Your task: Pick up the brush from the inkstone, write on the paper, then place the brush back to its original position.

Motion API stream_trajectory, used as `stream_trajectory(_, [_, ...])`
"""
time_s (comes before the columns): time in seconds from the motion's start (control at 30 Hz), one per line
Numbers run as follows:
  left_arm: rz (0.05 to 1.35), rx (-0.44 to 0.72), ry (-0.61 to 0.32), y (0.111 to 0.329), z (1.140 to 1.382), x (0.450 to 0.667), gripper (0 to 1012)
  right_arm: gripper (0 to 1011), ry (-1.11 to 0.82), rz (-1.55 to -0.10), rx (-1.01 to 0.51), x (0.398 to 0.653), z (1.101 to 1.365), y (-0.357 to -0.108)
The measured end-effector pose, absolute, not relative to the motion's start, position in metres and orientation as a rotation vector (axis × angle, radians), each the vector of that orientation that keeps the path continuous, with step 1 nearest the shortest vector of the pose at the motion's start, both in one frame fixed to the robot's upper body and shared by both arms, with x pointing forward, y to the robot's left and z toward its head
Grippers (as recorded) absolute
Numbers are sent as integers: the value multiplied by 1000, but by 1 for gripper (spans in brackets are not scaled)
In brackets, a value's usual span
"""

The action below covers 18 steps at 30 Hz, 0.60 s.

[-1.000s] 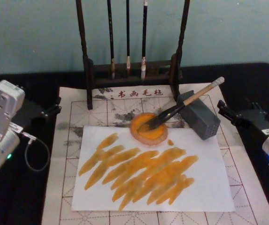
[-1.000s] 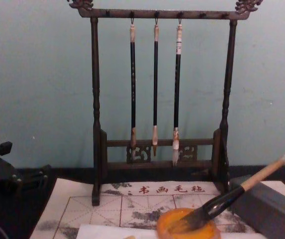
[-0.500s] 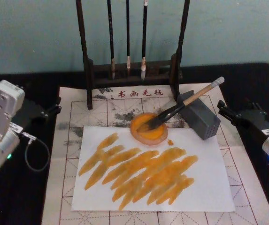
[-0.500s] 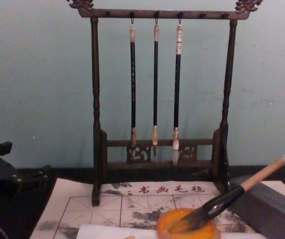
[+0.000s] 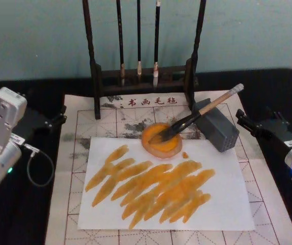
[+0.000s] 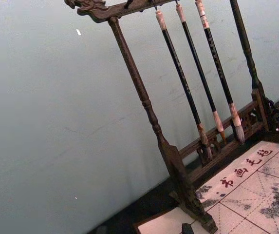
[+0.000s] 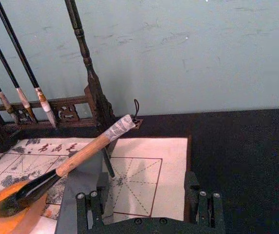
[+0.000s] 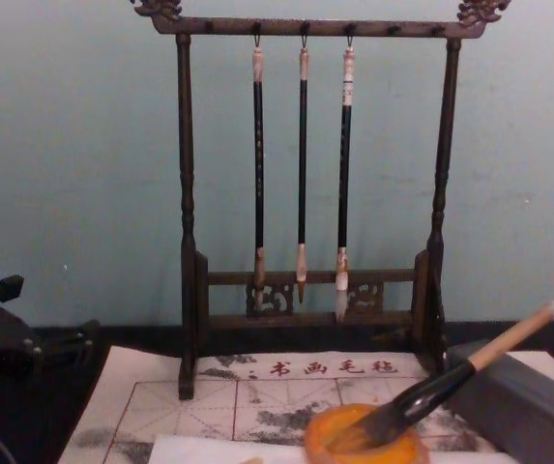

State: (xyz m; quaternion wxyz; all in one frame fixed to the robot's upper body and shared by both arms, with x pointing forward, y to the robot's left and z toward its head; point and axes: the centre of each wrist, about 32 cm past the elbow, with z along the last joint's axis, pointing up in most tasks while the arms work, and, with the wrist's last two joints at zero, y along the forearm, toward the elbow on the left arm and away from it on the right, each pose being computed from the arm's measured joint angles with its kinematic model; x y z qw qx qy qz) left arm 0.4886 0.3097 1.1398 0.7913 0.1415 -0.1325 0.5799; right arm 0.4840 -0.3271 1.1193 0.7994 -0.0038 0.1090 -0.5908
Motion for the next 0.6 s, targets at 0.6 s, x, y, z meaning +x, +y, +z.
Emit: stream_trajectory(0.6, [1248, 304, -285, 310, 1140, 489, 1001, 1000, 234, -1268, -8, 484, 1119, -327])
